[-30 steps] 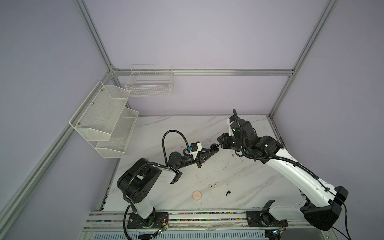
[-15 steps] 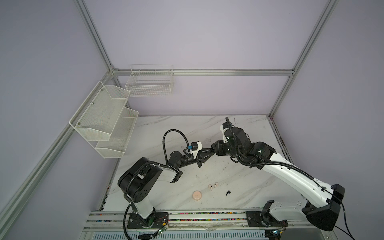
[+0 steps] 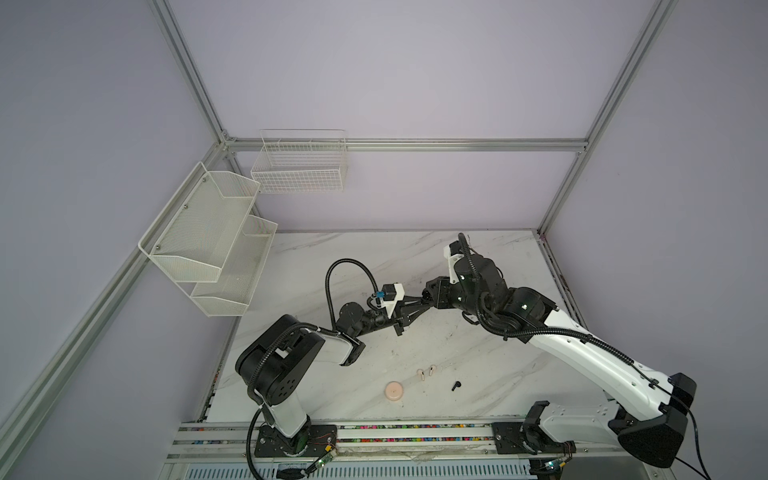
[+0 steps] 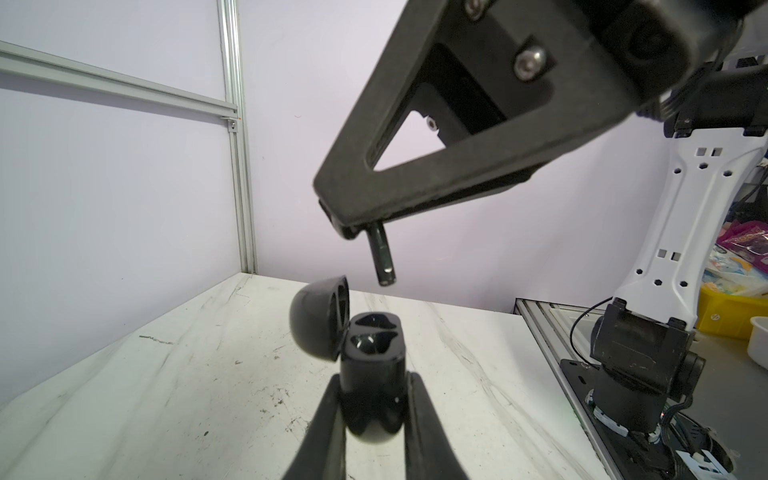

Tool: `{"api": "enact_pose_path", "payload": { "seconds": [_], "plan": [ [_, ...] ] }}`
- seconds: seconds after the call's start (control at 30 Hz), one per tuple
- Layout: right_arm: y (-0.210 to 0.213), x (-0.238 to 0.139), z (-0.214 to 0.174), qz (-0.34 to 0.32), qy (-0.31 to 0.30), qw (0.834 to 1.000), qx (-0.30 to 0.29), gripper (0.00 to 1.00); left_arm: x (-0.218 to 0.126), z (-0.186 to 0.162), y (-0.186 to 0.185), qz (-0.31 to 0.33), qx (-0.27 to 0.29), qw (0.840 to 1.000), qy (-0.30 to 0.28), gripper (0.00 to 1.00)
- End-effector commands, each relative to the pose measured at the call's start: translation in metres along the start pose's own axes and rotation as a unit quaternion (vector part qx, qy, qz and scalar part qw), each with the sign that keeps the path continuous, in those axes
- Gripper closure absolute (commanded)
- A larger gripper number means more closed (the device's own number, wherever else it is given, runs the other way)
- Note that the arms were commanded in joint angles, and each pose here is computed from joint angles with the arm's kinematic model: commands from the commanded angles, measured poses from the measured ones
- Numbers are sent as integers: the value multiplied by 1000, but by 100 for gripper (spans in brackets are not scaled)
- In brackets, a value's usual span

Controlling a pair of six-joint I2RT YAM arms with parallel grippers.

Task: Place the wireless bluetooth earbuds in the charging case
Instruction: 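Lower the black earbud into the case held by the left gripper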

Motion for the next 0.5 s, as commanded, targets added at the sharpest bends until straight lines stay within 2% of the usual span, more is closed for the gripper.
{"api": "enact_pose_path", "payload": {
  "seconds": [0.0,0.47],
  "plan": [
    [4,-6,6,13,-24,1000,1,85,10,49,8,-2,42,997,-70,100],
    [4,-6,-1,8,-42,999,-6,86,12,59,8,-7,35,996,-80,100]
  ]
}}
Point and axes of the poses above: each gripper's point midway between its finger pads, its own x axis out along the fingers, its own y axis along the line the jaws close on, z = x × y, the point moved 1 cm from there along -x, back along the fingers, and after that the axes turned 12 degrees about x, right-handed, at the moved point
